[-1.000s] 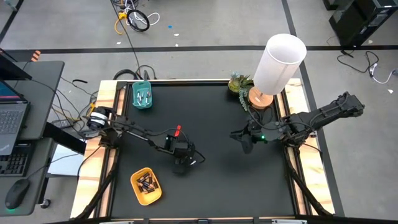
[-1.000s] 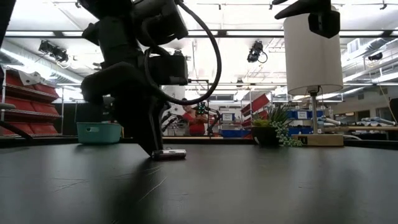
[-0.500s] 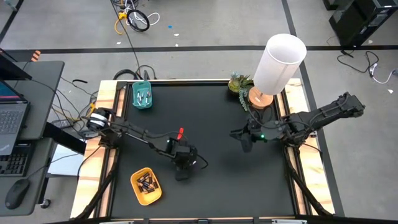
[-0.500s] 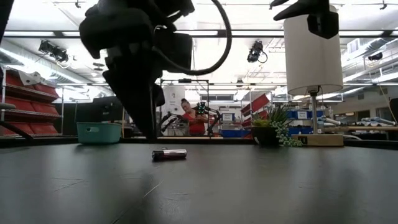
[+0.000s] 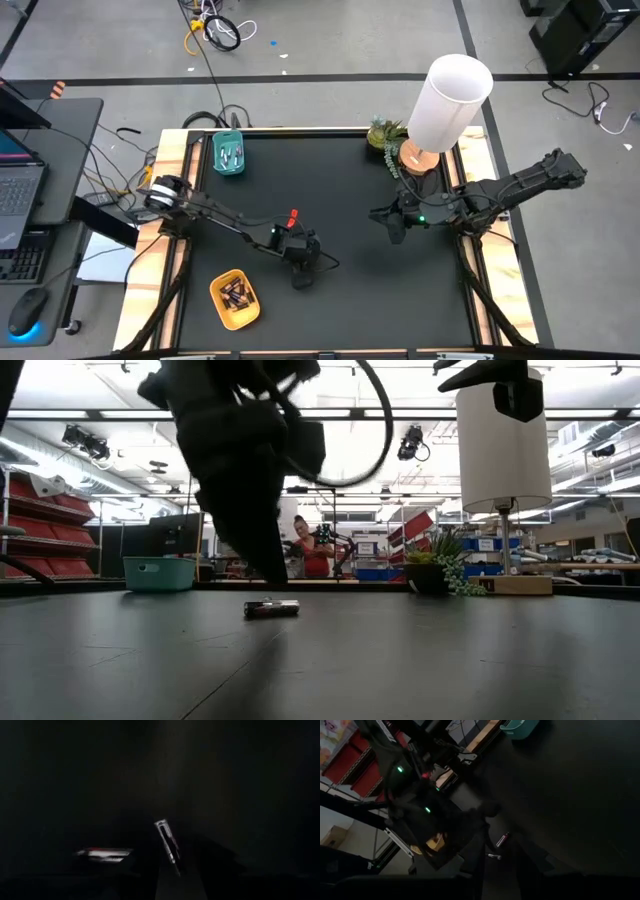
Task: Sort batteries
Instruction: Put the silver battery into the blue bin
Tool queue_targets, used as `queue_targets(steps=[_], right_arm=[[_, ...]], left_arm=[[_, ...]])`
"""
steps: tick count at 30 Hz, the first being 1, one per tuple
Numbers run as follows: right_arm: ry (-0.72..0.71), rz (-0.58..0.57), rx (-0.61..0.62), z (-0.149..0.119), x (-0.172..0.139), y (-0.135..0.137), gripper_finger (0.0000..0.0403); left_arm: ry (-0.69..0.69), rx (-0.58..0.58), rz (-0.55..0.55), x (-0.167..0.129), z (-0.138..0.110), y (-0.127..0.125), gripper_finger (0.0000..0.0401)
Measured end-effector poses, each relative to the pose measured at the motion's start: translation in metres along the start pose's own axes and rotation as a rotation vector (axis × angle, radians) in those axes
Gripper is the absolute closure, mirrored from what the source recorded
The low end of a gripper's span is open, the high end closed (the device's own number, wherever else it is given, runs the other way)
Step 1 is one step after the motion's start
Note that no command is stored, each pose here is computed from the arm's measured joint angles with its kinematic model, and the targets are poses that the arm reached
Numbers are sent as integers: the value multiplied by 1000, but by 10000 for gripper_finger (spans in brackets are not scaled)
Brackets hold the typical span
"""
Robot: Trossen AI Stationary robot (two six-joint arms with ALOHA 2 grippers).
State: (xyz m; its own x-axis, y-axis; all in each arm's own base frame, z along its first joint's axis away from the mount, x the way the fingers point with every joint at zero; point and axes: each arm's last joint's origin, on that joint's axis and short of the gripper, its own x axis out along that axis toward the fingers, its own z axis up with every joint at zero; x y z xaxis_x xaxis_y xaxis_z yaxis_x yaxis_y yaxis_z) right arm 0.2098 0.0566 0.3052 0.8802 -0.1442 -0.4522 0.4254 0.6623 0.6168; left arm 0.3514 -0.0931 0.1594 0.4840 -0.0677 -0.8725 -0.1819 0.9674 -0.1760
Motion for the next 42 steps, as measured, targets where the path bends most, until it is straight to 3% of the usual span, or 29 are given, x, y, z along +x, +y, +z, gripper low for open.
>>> queue_targets(steps=[7,10,13,19,25,35,37,42], right_arm=[[-12,20,10,1,0,2,316],[-13,24,12,1,0,3,316],[-13,24,9,1,0,3,316],[-19,18,5,3,1,1,316],[-19,15,5,3,1,1,316],[-29,0,2,3,1,0,316],[-31,-1,2,3,1,0,316],[-33,2,5,3,1,1,316]], left_arm=[[67,-41,27,30,-10,0,273],[75,-27,34,31,-12,-1,305],[74,12,36,31,-12,-1,368],[49,34,39,32,-11,-1,372],[18,62,41,14,2,-4,372],[-96,57,118,-43,20,9,372],[-91,76,174,-57,20,16,372],[35,76,482,-91,14,65,372]])
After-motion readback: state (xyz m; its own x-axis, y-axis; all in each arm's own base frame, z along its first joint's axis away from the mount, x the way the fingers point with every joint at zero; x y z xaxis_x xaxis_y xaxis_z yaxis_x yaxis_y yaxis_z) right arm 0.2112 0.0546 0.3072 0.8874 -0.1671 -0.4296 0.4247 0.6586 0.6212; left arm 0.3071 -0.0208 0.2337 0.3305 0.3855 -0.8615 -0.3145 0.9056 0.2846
